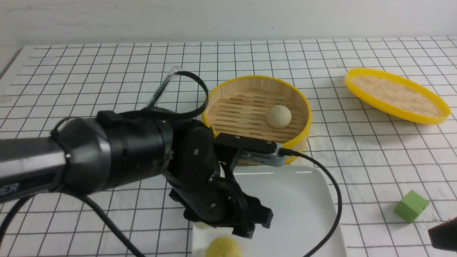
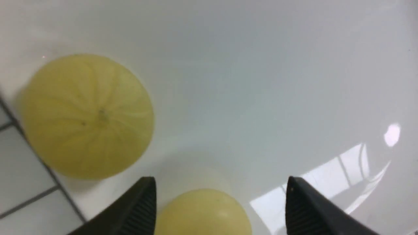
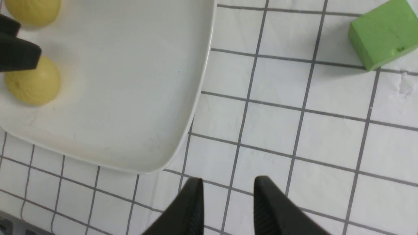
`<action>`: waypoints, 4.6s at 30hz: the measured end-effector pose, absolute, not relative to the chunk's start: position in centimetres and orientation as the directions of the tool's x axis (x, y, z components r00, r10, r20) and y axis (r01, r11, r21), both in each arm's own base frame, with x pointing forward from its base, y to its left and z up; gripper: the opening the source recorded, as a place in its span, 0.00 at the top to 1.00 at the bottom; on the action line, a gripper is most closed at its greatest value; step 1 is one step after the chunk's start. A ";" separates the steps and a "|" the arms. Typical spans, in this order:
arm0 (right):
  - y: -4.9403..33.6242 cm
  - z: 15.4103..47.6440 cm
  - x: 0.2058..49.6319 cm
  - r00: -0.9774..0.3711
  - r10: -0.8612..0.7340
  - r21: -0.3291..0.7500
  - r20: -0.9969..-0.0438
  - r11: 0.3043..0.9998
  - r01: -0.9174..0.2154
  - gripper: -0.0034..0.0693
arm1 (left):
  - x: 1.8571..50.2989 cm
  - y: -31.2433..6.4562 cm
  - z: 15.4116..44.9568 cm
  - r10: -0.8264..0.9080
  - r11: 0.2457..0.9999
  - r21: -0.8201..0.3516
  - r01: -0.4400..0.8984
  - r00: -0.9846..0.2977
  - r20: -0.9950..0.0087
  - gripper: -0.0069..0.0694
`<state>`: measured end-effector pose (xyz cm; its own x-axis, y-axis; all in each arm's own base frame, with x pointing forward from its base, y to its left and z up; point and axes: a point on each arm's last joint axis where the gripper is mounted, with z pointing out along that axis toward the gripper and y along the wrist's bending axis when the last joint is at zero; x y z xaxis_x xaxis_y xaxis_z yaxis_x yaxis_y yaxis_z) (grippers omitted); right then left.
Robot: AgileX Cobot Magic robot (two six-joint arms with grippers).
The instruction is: Put the steamed buns into the plate on the white-black tablecloth.
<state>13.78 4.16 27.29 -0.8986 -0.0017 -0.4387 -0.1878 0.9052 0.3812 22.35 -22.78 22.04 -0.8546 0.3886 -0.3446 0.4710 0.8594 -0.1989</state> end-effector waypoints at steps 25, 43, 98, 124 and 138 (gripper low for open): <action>14.8 28.4 25.9 -0.846 -0.257 0.320 -0.468 0.842 -0.434 0.90 | 21.6 -5.8 30.7 0.102 0.995 0.040 0.095 -0.966 -0.237 0.89; 20.1 21.2 42.3 -0.729 -0.417 0.032 -0.543 0.858 -0.513 0.41 | 22.3 -7.2 29.6 0.070 0.975 -0.178 0.133 -0.944 -0.324 0.89; 16.0 26.3 23.4 -0.732 -0.542 0.356 -0.414 0.643 -0.678 0.42 | 22.7 -6.5 29.5 0.113 0.984 -0.089 0.153 -0.928 -0.355 0.84; 3.5 35.5 4.8 -0.124 0.044 0.104 -0.991 0.841 -0.530 0.97 | 22.5 -6.6 29.4 0.106 0.983 -0.106 0.148 -0.938 -0.330 0.82; 3.6 35.4 5.0 -0.133 0.033 0.100 -0.991 0.842 -0.531 0.96 | 22.5 -6.6 29.5 0.106 0.983 -0.105 0.149 -0.937 -0.333 0.80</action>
